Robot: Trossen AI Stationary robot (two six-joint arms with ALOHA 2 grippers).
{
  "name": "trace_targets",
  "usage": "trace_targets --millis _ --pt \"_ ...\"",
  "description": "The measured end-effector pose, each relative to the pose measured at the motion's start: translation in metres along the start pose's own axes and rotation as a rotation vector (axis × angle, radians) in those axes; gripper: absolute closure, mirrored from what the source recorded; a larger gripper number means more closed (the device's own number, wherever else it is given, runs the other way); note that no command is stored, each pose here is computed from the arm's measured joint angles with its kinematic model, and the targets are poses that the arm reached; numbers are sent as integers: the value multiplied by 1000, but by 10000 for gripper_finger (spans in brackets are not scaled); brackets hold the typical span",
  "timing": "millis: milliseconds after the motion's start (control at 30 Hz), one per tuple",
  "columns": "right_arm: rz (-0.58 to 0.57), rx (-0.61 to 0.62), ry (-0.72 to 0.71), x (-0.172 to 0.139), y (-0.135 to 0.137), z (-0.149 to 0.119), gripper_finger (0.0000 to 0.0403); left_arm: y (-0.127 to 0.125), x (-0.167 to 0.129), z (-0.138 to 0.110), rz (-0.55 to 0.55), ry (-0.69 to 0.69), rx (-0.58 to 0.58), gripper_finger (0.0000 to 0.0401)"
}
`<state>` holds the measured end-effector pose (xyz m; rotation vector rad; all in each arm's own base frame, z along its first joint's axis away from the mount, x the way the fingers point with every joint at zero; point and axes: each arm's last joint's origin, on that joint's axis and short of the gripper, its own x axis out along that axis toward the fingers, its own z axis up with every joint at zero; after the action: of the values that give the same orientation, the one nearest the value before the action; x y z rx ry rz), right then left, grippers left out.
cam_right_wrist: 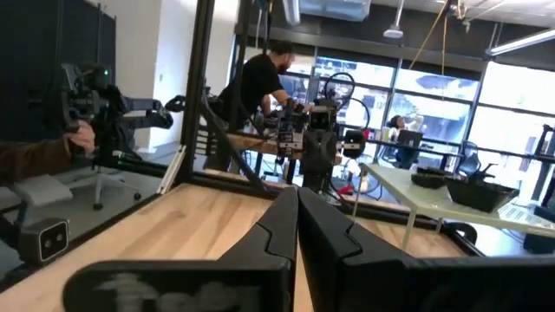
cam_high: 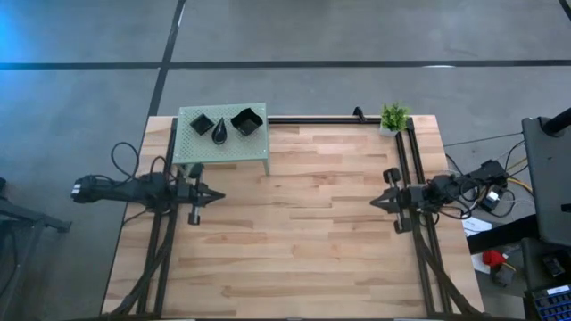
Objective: Pick & Place Mini shaped plates
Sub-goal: Return to Home Position
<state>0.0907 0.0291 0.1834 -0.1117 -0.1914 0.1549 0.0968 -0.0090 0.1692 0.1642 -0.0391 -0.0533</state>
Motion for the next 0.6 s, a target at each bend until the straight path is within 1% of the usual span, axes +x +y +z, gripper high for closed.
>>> trace_targets --millis 133,200,367,467,600 --pt "2 -9 37 0 1 -3 394 0 0 0 3 2 -47 401" --pt "-18 -12 49 1 0 -4 394 1 0 0 19 2 -87 401" --pt "-128 42 85 0 -3 -7 394 1 0 0 39 5 -90 401" --pt "-132 64 86 0 -3 -7 394 1 0 0 40 6 -91 401" --pt "-132 59 90 0 -3 -8 394 1 0 -1 42 7 -91 401"
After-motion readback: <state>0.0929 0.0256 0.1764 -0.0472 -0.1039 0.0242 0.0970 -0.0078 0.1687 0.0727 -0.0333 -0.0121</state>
